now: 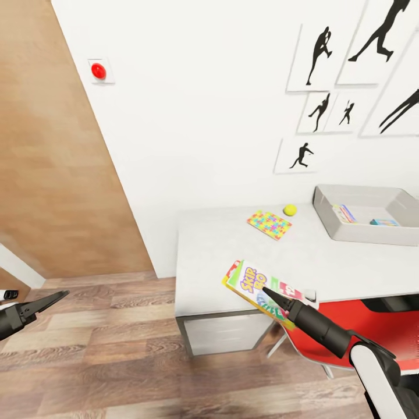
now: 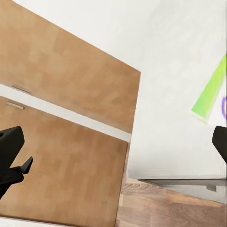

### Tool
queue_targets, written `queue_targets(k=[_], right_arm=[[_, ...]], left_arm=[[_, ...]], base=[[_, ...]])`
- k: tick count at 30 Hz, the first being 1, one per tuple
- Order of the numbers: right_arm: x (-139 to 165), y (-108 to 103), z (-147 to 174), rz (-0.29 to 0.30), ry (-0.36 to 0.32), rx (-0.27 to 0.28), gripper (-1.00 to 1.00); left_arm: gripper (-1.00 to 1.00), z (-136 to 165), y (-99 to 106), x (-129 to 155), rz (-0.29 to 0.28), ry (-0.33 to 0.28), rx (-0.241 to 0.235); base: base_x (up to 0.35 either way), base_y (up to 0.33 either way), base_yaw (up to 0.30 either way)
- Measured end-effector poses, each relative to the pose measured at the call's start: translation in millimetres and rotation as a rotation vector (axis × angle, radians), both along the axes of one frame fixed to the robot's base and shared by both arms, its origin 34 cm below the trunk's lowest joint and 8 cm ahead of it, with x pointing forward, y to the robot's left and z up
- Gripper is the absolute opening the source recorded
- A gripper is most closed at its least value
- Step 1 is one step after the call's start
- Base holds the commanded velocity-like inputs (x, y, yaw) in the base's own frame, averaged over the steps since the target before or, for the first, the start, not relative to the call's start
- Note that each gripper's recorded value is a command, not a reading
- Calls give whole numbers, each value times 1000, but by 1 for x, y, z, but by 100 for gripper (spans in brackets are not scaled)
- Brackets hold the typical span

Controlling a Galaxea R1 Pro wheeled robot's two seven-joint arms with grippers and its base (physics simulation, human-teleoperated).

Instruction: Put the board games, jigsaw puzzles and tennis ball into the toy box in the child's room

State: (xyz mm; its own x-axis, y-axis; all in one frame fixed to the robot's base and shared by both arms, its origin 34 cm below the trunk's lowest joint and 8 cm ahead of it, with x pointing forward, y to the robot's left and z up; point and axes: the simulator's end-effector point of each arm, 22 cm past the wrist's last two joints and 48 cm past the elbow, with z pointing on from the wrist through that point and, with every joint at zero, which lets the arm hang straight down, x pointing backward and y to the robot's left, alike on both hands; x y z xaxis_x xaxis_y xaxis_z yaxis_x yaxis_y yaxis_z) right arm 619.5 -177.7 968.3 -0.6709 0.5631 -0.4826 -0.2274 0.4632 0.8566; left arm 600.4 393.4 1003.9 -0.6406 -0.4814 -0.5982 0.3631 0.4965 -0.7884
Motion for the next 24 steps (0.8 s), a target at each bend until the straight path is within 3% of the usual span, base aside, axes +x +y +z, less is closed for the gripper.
queue_targets(k=[8, 24], right_arm=[[0, 0, 6, 1, -11, 1, 100], [-2, 3, 23, 12, -51, 15, 100]], left_arm=[[100, 5, 0, 0, -1, -11, 0], [100, 18, 0, -2, -1, -38, 1]], base=[[-61, -136, -43], [-6, -12, -3]])
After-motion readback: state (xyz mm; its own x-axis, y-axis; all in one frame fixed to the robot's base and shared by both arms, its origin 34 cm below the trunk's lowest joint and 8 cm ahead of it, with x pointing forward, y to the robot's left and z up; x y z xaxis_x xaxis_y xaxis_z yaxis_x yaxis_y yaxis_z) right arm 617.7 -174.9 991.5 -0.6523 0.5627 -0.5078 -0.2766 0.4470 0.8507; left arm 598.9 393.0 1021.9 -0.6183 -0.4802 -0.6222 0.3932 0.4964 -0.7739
